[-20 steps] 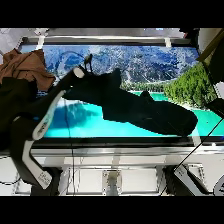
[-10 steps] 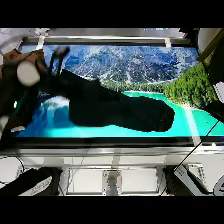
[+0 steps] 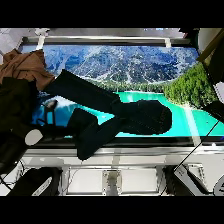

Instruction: Fold the clothes and pants, and hang the long-sleeved shirts on hangers.

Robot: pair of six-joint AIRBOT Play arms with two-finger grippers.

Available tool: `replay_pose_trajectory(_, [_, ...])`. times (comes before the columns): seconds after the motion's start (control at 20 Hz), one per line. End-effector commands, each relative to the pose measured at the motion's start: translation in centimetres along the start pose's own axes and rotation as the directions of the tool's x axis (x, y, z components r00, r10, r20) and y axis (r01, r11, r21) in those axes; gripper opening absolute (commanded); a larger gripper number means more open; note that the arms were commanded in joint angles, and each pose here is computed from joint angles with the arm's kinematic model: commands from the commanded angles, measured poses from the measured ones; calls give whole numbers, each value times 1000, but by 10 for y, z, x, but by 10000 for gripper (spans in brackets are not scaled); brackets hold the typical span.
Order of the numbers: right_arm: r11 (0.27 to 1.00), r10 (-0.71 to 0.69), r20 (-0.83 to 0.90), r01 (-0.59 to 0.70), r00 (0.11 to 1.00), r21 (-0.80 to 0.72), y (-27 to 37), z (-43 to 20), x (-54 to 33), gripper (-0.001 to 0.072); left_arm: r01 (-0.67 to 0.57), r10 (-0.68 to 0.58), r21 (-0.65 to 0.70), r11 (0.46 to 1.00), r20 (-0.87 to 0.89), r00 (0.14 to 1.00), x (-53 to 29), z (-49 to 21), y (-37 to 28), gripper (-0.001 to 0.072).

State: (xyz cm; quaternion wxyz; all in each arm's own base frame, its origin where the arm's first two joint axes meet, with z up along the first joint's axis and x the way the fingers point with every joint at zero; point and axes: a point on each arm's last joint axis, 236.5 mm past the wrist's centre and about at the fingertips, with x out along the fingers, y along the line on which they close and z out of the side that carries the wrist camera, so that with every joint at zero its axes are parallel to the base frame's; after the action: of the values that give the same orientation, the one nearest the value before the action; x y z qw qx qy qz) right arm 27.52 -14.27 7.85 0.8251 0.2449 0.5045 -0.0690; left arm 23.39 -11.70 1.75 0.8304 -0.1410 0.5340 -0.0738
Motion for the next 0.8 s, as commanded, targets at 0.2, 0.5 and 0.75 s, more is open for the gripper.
replay_pose_trajectory(0.2, [1000,-6,18,6,1000,-24,-2,4,0,511,-103,122,-217,971,80,989,23,74,85,701])
replay_pose_trajectory(0.5, [1000,-6,17,6,1000,-24,-2,4,0,511,168,-187,-100,981,-234,954,103,84,66,700])
replay_pose_trajectory(0.75, [1000,10,-23,-11,1000,-24,2,-5,0,512,218,-214,-27,976,-321,922,142,109,74,700])
